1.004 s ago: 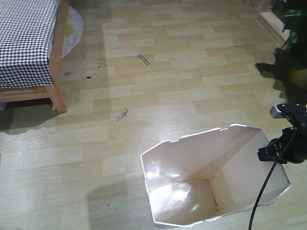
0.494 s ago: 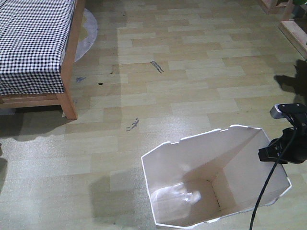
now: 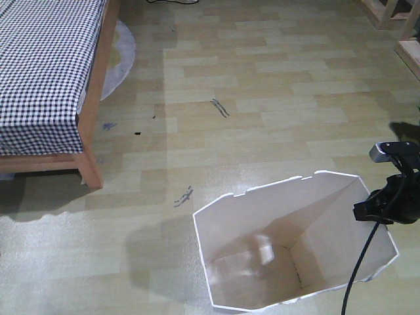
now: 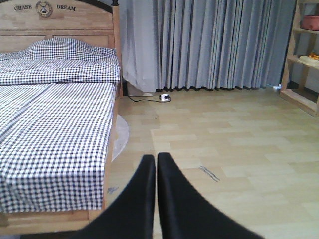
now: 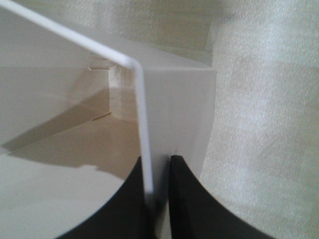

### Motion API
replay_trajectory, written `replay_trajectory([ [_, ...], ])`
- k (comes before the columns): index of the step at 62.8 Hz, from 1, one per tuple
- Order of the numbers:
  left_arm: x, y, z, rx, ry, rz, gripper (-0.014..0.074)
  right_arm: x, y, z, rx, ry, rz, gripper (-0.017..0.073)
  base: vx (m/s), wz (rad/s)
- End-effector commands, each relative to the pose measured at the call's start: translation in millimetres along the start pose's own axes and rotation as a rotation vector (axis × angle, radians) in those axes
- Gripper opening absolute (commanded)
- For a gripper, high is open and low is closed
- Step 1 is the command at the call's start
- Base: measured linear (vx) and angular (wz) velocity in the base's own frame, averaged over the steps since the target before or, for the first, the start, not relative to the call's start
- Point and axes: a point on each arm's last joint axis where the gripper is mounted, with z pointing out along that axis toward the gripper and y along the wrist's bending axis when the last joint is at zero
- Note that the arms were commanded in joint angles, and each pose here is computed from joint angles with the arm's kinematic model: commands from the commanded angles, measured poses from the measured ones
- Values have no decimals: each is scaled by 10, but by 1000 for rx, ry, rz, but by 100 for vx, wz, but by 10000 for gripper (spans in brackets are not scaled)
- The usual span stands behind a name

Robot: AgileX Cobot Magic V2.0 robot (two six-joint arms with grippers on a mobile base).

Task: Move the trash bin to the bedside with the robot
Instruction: 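Drive toward the bed's headboard holding the bin in the right gripper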

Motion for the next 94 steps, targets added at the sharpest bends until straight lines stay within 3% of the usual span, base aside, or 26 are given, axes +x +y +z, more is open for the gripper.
replay_trajectory([
  [1, 23, 0, 8, 7, -53, -17, -6, -140, 118, -169, -80, -97, 71, -6, 38, -1],
  [94, 23, 0, 8, 7, -53, -17, -6, -140, 117, -169, -80, -97, 70, -6, 41, 1],
])
